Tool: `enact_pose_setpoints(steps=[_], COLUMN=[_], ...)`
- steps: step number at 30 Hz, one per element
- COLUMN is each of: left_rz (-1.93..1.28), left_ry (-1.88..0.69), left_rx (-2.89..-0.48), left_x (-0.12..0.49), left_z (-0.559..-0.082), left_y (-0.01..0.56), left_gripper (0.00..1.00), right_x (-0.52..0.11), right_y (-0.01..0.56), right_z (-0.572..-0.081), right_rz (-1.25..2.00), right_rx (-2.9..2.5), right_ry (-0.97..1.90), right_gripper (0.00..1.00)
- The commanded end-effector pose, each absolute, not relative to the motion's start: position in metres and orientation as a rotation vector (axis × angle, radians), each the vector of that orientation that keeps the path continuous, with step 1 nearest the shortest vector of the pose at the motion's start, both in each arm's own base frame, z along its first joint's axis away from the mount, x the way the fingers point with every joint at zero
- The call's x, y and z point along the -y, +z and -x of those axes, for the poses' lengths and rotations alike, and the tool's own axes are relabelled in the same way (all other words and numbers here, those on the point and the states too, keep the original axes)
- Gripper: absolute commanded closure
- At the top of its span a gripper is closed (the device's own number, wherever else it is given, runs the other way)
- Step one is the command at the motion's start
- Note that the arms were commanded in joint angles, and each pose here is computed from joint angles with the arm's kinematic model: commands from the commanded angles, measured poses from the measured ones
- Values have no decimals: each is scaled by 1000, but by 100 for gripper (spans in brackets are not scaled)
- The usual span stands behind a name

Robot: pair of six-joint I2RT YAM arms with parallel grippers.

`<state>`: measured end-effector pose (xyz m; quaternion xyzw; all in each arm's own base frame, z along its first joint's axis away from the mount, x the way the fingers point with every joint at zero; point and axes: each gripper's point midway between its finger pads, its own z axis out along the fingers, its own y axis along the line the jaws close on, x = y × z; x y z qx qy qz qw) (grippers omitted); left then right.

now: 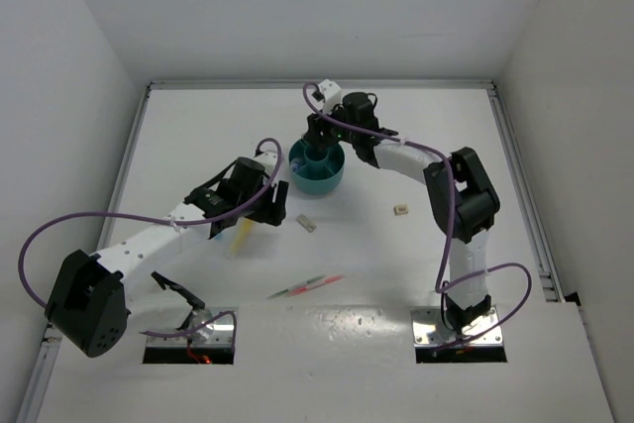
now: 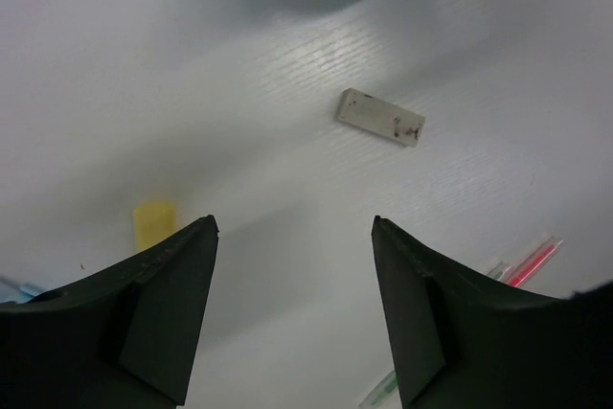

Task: Sort the stationery into containers
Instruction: Place the stationery in the storage box, then pick up the stationery from the center of the board.

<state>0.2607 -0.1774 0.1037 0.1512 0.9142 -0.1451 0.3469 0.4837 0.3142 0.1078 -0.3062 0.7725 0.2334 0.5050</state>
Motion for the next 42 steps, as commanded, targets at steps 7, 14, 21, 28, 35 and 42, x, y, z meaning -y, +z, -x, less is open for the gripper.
enact_pose_setpoints(steps=[7, 14, 21, 28, 35, 42], left_rz=[-288, 111, 28, -14, -62, -54], left_ry=[-325, -87, 56, 96, 48, 19], left_rx=[-2285, -2232, -2447, -2544, -2640, -2702], left_x=[169, 118, 108, 105, 105, 99], left_z=[-271, -280, -275, -276, -274, -289], left_y=[125, 129, 87, 59, 36, 20], left_gripper=[38, 94, 41, 27, 31, 44], right_x=[-308, -283, -256, -241, -239, -238], right_y=[210, 245, 224, 203, 204, 213], right_z=[-472, -432, -350, -294, -286, -278], right_rz=[760, 904, 1188, 1242, 1227, 1215], right_rx=[-1637, -1650, -1760, -1695, -1698, -1669], right_ry=[541, 483, 553, 621, 658, 678], right_gripper=[40, 100, 2, 83, 77, 77])
